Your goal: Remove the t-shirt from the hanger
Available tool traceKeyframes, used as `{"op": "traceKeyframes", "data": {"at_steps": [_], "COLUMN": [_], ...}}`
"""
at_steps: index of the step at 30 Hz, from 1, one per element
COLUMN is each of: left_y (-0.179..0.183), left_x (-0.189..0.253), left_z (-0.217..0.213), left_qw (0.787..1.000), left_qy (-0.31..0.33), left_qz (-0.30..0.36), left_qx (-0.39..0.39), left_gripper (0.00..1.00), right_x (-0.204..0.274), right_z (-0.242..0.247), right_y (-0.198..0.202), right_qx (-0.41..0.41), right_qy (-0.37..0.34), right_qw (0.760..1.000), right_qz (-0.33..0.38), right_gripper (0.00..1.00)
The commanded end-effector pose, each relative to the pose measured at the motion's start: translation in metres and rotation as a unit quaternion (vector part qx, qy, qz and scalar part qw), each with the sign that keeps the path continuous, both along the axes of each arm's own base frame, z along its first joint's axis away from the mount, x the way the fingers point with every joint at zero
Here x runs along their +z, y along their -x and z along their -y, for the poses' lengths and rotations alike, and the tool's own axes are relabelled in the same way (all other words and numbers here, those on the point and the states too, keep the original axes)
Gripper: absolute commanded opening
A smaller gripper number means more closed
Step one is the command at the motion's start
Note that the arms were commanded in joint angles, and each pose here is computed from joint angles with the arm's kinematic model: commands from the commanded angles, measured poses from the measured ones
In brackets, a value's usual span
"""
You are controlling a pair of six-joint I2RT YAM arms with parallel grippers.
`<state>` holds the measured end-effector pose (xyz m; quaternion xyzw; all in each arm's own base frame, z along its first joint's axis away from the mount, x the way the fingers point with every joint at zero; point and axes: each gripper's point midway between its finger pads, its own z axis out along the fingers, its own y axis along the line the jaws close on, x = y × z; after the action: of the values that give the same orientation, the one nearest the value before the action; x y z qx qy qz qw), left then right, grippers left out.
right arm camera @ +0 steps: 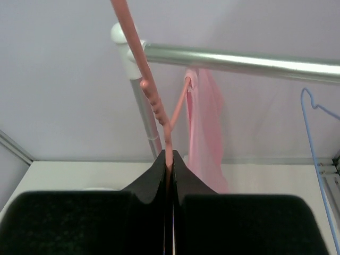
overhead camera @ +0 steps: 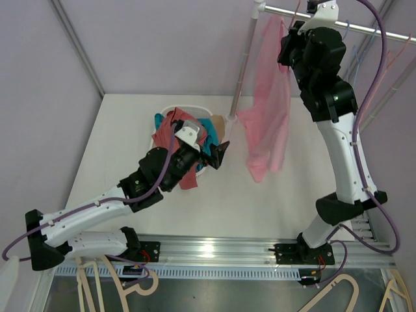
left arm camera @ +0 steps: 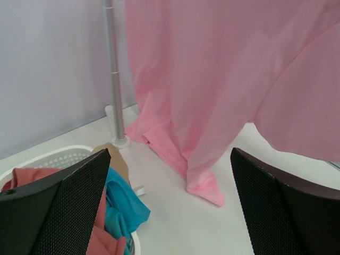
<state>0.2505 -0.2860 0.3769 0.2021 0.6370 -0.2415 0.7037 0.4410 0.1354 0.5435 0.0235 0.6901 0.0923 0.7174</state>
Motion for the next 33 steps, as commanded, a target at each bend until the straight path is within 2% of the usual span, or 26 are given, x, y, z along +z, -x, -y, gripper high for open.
{"op": "traceKeyframes", "data": {"at_steps": [1,2,5,14,19,26,28,29,30,32,33], "left_y": [0.027,0.035,0.060,0.118,0.124,0.097,0.084,0.079,0.076,0.070,0.070], "left_x": [0.045,0.049,0.054,0.060,0.051,0.013,0.003,-0.008,-0.010,-0.011,-0.008], "left_z": [0.017,0.022,0.044,0.078,0.093,0.117,0.120,0.123,0.124,0.120,0.118], "left_qw": [0.997,0.996,0.992,0.979,0.977,0.989,0.991,0.991,0.991,0.992,0.992], "left_qy": [0.042,0.047,0.053,0.086,0.083,0.039,0.038,0.026,0.033,0.030,0.031], "left_qz": [0.052,0.059,0.084,0.090,0.072,0.054,0.035,0.022,0.007,0.003,0.006], "left_qx": [-0.031,-0.040,-0.076,-0.164,-0.181,-0.130,-0.125,-0.126,-0.130,-0.125,-0.123], "left_gripper": [1.00,1.00,1.00,1.00,1.00,0.97,0.82,0.53,0.34,0.01,0.01], "right_x": [0.020,0.032,0.028,0.030,0.031,0.038,0.043,0.043,0.044,0.046,0.045], "right_z": [-0.005,-0.001,-0.006,-0.014,-0.027,-0.044,-0.046,-0.047,-0.047,-0.046,-0.045], "right_y": [0.036,0.052,0.074,0.105,0.115,0.128,0.134,0.135,0.136,0.137,0.138], "right_qx": [-0.029,-0.037,-0.061,-0.098,-0.085,-0.064,-0.059,-0.059,-0.058,-0.061,-0.063], "right_qy": [-0.041,-0.060,-0.085,-0.094,-0.094,-0.095,-0.096,-0.093,-0.092,-0.087,-0.084], "right_qw": [0.998,0.996,0.993,0.989,0.990,0.992,0.992,0.992,0.992,0.992,0.992], "right_qz": [0.032,0.050,0.056,0.059,0.061,0.061,0.061,0.061,0.062,0.063,0.063], "right_gripper": [0.00,0.00,0.00,0.00,0.00,0.00,0.00,0.00,0.00,0.00,0.00]}}
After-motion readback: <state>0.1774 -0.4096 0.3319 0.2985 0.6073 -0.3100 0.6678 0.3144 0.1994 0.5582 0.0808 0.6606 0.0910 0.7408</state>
